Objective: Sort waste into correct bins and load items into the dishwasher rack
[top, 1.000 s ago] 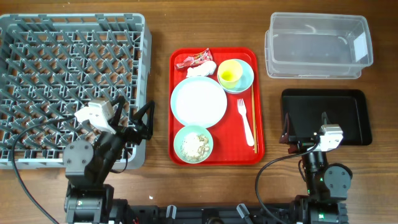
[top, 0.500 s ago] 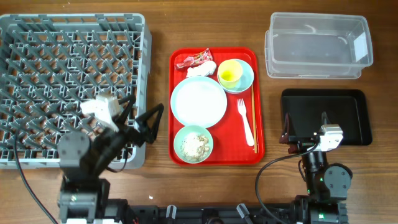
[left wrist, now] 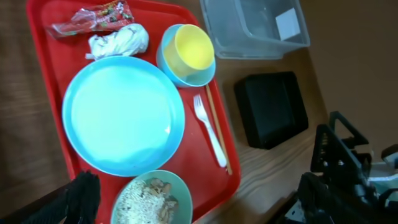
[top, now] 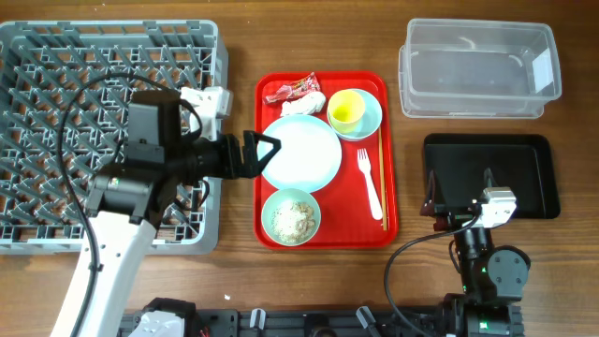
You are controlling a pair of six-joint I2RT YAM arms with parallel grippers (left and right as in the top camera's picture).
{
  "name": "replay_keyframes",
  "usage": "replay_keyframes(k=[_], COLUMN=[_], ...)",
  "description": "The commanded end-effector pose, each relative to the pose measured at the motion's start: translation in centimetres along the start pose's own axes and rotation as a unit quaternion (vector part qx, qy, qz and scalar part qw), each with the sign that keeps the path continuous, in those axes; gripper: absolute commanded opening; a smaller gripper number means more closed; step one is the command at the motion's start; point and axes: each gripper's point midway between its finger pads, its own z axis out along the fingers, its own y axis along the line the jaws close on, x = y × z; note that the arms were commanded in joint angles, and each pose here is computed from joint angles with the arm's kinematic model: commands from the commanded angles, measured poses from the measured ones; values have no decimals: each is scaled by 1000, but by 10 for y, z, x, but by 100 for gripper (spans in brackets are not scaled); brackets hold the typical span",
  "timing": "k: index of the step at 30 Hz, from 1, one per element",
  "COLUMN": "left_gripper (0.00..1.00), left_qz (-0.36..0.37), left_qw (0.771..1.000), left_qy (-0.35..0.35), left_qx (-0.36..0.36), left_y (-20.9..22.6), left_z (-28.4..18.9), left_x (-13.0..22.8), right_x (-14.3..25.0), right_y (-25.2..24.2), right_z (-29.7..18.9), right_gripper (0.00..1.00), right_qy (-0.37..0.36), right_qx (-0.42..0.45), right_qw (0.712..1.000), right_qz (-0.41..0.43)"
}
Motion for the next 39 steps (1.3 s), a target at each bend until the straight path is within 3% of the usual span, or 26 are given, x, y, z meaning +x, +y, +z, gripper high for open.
replay_keyframes(k=[1,6,11,14,18,20,39], left_gripper=[100,100,100,100,99,100,100], left_qz=[-90,-92,-123,-123,-96,-78,-34], left_qw=[996,995,991,987,961,951,970], left_qy=[-8,-26,-46,-21,6,5,-77], left_qx=[20,27,-20,-103,-258,-299,-229], left_y=[-14,-17,-2,19,42,44,21], left_z=[-5,-5,-7,-8,-16,-12,41], left_x=[-8,-17,-28,-28,-36,-44,-101], right_x=[-1,-1,-1,-1,-1,-1,-1], right_y=[-5,-5,-5,-5,-5,-5,-5], right_z=[0,0,0,0,0,0,0], right_gripper=[100,99,100,100,99,100,100], right_qy=[-4,-4,-4,-4,-4,-4,-4], right_qx=[13,13,13,13,13,13,13], right_qw=[1000,1000,1000,1000,1000,1000,1000], right_qz=[-7,-7,-7,-7,-6,-7,-7])
